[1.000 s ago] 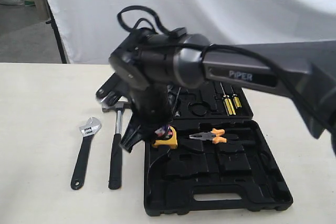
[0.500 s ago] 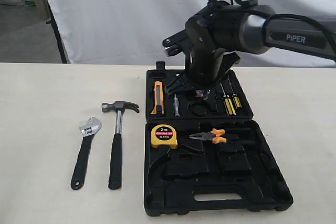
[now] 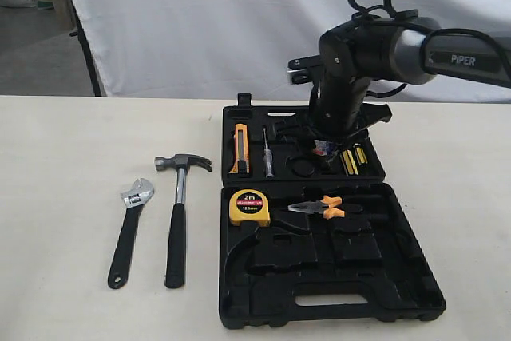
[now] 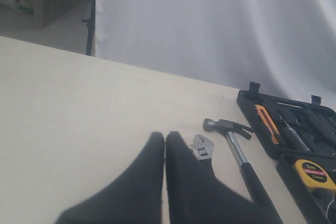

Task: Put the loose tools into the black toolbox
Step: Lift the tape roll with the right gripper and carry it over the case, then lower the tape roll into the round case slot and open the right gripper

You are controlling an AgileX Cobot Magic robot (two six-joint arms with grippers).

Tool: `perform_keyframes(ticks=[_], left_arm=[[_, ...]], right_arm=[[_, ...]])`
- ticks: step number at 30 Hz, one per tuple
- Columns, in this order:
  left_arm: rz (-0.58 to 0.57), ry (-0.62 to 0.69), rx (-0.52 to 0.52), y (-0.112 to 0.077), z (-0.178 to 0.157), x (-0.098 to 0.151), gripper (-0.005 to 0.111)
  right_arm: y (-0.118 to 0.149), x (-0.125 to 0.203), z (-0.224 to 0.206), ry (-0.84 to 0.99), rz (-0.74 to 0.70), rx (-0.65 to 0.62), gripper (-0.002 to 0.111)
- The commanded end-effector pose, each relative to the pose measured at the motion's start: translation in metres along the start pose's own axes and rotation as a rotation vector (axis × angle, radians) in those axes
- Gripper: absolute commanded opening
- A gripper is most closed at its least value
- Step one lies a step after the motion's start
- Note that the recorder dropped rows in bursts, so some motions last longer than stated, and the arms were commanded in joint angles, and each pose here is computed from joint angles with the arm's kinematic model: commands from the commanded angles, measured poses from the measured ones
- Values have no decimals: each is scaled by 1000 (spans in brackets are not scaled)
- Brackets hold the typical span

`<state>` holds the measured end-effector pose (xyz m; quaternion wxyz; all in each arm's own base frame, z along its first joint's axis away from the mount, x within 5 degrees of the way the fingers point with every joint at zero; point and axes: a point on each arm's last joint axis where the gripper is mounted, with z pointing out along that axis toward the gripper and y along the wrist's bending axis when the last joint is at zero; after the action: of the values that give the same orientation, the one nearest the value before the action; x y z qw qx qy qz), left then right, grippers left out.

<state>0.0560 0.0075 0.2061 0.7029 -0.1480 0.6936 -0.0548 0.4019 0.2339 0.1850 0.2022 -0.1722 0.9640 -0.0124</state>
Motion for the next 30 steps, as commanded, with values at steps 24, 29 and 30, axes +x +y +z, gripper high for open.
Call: perform_keyframes(ticks=[24,29,30], left_arm=[[0,-20,-21,1,0,-2,1],[0,-20,-21,1,0,-2,1],[0,-20,-21,1,0,-2,1]], right_arm=[[-14,-1,11,17,9,-1,0],[-8,0,11,16,-53,-58,0],[-6,-1,11,10,-62,-82,0]])
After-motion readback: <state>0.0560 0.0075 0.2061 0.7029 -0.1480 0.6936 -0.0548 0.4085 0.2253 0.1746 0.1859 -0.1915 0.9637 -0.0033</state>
